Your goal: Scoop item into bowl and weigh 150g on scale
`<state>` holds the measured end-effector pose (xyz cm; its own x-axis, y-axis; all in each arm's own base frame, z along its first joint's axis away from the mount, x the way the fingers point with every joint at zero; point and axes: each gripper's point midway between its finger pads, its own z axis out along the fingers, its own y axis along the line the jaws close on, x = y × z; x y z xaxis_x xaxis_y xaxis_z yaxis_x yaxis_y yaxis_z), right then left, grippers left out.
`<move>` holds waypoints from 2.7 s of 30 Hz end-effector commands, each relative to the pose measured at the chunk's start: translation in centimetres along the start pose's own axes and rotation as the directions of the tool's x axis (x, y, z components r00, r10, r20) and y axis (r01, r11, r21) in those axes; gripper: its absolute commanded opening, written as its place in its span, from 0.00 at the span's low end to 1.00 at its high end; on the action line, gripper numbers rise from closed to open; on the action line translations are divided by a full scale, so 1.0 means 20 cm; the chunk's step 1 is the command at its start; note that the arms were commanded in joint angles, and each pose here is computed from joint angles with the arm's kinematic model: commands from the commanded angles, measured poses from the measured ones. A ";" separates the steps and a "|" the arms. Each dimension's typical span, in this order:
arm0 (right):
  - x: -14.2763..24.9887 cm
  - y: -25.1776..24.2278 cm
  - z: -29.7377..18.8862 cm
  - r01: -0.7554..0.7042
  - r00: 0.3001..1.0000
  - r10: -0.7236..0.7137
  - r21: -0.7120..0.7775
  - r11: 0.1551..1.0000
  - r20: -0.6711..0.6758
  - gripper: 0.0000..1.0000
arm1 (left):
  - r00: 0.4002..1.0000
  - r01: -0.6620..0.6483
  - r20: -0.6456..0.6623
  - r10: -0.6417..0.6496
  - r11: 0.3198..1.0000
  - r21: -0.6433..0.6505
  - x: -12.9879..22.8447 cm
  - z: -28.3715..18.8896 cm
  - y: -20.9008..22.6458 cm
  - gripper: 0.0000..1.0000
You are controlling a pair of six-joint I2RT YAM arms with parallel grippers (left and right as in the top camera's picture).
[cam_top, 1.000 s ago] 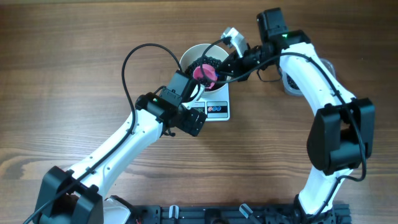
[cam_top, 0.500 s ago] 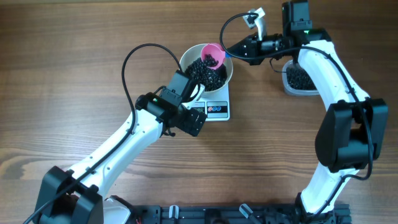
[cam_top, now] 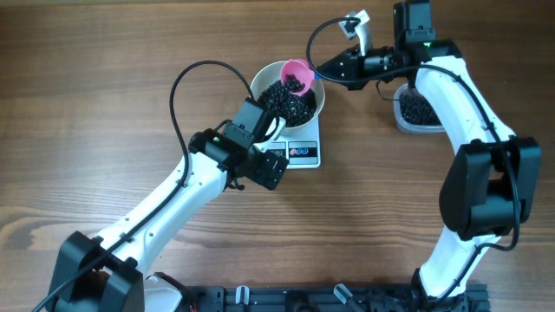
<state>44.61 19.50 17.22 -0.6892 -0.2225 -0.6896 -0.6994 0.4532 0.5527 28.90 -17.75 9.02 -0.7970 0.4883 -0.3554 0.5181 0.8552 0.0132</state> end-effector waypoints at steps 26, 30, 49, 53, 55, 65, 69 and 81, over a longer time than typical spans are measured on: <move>0.18 -0.28 0.26 0.184 0.973 -0.145 0.227 0.956 -0.179 0.04 | 1.000 -0.005 0.014 0.005 1.000 0.003 -0.01 -0.02 0.01 1.00; 0.26 -0.23 0.29 0.168 0.965 -0.121 0.196 0.966 -0.232 0.04 | 1.000 -0.005 0.014 0.005 1.000 0.003 -0.01 -0.02 0.01 1.00; 0.26 -0.05 0.26 0.279 0.942 -0.282 -0.041 0.959 -0.181 0.04 | 1.000 -0.005 0.014 0.005 1.000 0.003 -0.01 -0.02 0.01 1.00; 0.27 -0.01 0.21 0.196 0.967 -0.209 -0.102 0.975 -0.144 0.04 | 1.000 -0.005 0.014 0.005 1.000 0.003 -0.01 -0.02 0.01 1.00; 0.26 0.00 0.18 0.086 0.986 -0.101 -0.115 0.990 -0.133 0.04 | 1.000 -0.005 0.014 0.005 1.000 0.003 -0.01 -0.02 0.01 1.00; 0.14 -0.05 -0.01 -0.242 0.970 0.240 -0.167 0.956 -0.033 0.04 | 1.000 -0.005 0.014 0.005 1.000 0.003 -0.01 -0.02 0.01 1.00; -0.02 -0.07 -0.09 -0.176 0.984 0.177 -0.064 0.982 0.007 0.04 | 1.000 -0.005 0.014 0.005 1.000 0.003 -0.01 -0.02 0.01 1.00; -0.29 0.08 -0.28 -0.038 0.995 0.039 -0.012 0.999 0.093 0.04 | 1.000 -0.005 0.014 0.005 1.000 0.003 -0.01 -0.02 0.01 1.00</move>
<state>46.62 16.68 23.68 -0.7022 -0.1252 -0.7008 -0.6703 0.4480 0.5916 28.90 -17.75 9.02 -0.7970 0.4883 -0.3554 0.5181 0.8552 0.0132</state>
